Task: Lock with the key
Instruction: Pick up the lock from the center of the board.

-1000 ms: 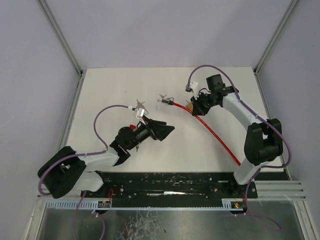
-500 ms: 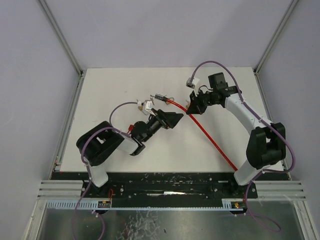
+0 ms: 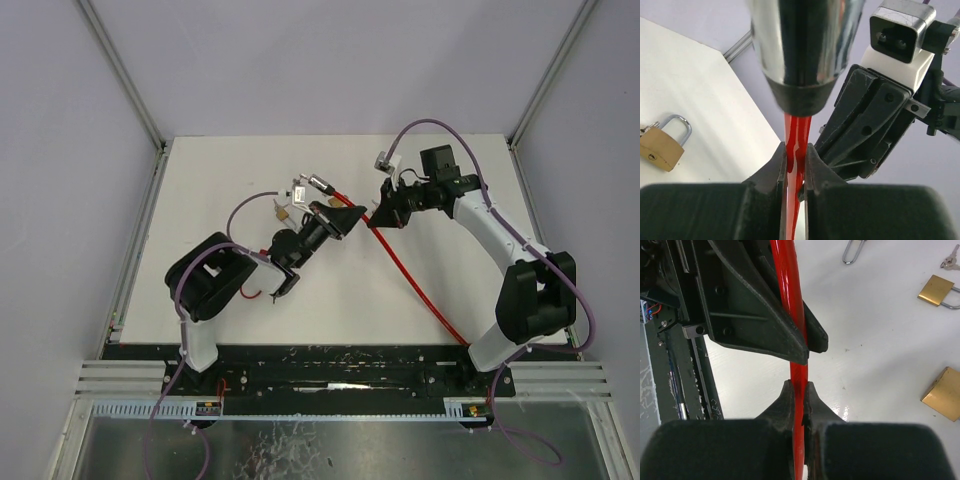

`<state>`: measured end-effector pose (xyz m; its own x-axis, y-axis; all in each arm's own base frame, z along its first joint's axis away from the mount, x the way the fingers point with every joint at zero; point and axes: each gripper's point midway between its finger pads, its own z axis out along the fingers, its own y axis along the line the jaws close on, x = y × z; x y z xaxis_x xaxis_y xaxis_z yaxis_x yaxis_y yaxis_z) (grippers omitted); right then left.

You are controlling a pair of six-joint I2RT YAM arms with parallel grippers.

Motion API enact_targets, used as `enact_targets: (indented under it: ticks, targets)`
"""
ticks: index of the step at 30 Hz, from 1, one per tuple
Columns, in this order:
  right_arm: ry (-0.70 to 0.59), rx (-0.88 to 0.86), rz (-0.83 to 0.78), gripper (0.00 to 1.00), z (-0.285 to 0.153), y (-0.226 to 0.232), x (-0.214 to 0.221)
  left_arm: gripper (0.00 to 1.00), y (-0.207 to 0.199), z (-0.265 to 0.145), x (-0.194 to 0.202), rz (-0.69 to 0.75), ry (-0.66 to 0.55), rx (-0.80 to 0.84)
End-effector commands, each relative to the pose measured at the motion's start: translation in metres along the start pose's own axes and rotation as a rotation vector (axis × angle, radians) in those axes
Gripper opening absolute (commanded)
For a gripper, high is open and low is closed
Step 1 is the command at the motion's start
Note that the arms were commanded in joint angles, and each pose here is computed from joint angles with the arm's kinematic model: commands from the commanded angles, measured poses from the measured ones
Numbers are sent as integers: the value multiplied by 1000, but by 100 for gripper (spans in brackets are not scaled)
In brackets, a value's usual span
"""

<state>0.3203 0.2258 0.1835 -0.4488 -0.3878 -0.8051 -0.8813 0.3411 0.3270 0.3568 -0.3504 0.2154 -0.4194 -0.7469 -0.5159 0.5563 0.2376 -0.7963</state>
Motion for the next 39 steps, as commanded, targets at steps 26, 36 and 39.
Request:
enact_targets:
  ticks: [26, 36, 39]
  targets:
    - [-323, 300, -401, 82, -16, 7, -60, 0, -59, 16, -58, 258, -121, -385]
    - [-321, 250, -378, 61, 3, 14, -55, 0, -76, 23, -45, 204, -73, -336]
    - [-311, 245, -373, 48, 7, 14, -52, 0, -81, 22, -46, 192, -71, -331]
